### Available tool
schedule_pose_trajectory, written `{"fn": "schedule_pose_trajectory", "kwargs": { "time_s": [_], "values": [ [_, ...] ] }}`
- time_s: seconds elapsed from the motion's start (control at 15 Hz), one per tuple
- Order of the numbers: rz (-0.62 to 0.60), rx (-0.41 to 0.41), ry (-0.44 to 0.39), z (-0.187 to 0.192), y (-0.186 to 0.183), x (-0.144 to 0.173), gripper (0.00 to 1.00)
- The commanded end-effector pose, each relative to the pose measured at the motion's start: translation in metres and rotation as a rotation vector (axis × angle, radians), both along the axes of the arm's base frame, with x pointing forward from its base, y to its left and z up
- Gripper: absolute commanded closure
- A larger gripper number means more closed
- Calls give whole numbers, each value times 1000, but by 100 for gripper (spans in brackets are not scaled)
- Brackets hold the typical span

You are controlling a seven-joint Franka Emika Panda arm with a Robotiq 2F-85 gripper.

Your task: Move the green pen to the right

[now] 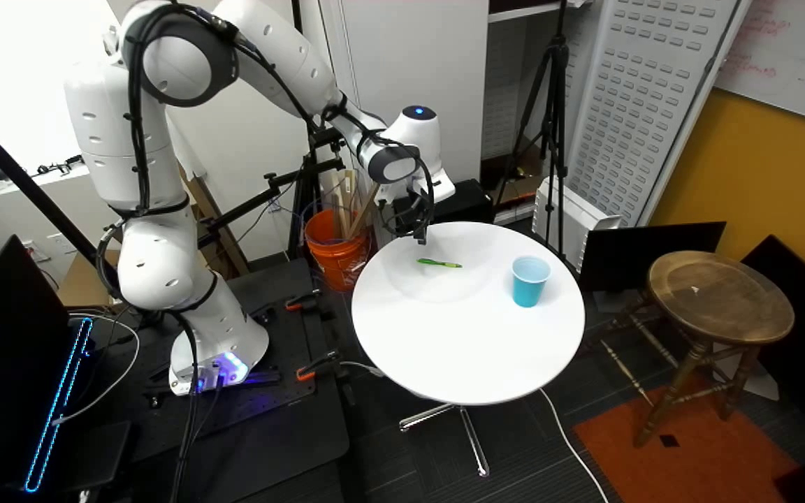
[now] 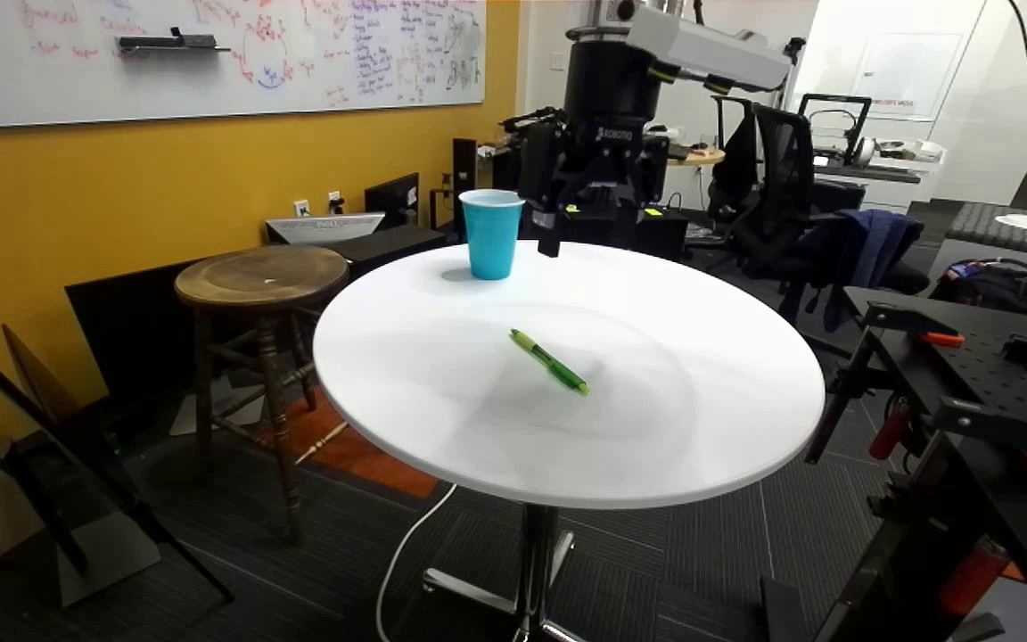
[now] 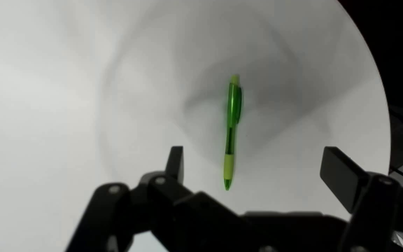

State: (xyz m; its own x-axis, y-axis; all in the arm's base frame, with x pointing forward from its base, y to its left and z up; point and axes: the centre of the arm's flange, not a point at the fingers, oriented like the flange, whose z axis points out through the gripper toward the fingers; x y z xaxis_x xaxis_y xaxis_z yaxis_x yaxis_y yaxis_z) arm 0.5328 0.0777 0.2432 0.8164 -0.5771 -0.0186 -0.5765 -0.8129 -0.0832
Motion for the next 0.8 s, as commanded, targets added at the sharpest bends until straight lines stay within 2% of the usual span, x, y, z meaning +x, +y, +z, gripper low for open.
{"fn": "schedule_pose_trajectory", "kwargs": {
  "time_s": [0.0, 0.73],
  "values": [
    [-35, 4, -44, -24, 0, 30, 0],
    [-38, -35, -20, -80, -12, 55, 0]
  ]
}}
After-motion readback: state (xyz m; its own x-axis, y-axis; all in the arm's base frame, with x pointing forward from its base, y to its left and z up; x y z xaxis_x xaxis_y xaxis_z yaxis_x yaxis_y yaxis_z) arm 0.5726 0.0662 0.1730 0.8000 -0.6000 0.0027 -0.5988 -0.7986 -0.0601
